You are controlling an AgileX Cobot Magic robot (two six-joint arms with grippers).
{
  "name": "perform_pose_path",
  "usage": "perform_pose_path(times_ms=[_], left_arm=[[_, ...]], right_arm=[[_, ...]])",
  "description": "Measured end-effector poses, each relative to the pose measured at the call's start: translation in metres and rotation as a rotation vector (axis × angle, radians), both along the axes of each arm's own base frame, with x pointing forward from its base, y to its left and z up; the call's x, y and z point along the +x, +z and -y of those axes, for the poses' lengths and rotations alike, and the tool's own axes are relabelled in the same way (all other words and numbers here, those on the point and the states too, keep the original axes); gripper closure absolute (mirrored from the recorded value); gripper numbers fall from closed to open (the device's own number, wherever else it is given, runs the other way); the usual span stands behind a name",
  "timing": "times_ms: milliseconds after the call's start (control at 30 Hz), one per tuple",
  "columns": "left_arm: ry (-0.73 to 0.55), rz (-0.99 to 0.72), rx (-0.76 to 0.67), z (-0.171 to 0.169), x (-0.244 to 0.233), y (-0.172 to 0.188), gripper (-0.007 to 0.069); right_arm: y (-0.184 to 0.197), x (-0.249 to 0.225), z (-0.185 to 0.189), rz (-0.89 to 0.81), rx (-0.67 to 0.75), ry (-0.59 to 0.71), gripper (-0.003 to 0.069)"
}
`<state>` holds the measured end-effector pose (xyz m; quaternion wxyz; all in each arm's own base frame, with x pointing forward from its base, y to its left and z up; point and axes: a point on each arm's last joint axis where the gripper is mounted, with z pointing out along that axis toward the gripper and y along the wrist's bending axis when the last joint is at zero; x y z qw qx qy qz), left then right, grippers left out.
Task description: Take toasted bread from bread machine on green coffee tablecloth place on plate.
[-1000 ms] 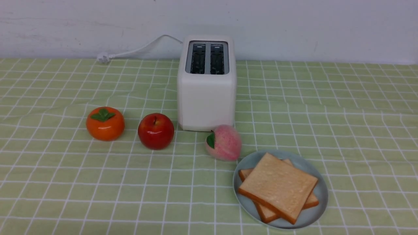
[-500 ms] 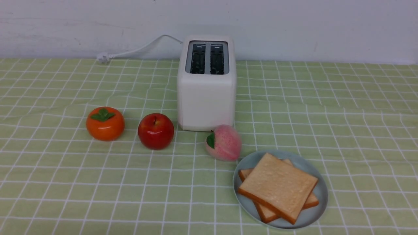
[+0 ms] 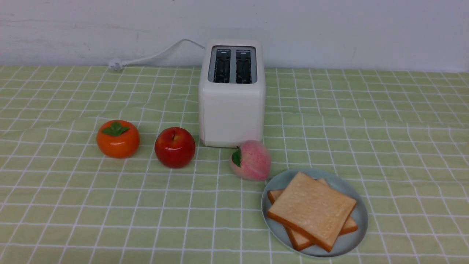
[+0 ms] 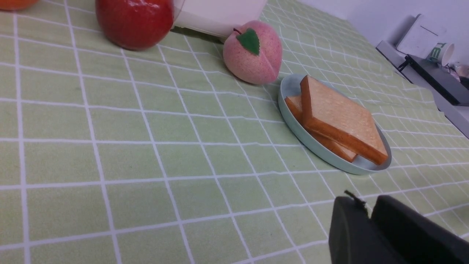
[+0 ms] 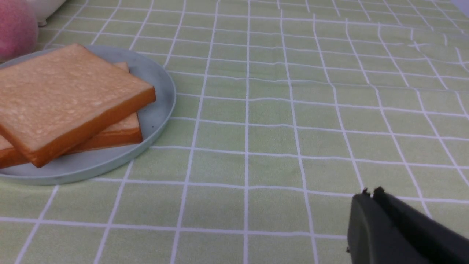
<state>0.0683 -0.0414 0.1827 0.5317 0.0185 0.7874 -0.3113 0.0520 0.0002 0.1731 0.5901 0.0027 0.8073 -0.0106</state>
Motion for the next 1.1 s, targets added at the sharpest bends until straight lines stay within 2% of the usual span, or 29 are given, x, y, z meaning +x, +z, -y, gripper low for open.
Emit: perform_pose_path(times_ms=[267,433,533,700,833,1100], left_arm=[[0.114,0.028,-0.002,-0.009,0.005,0.002,0.0538],[0.083,0.139,0.066,-0.008,0.006,0.008,0.0638],[0.079,0.211,0.112,-0.008,0.007,0.014,0.0638],[0.212,0.292,0.159,-0.018,0.009,0.023,0.0638],[0.25,0.354,0.195,-0.023,0.002,0.026,0.0638],[0.365,0.281,0.232,-0.033,-0.01,0.016,0.0638]], right_arm=[[0.0,0.0,0.0,0.0,0.0,0.0,0.0669],[0.0,0.0,0.0,0.0,0.0,0.0,0.0669],[0.0,0.0,0.0,0.0,0.0,0.0,0.0669],[0.0,0.0,0.0,0.0,0.0,0.0,0.0669],[0.0,0.0,0.0,0.0,0.0,0.0,0.0669],[0.0,0.0,0.0,0.0,0.0,0.0,0.0669]])
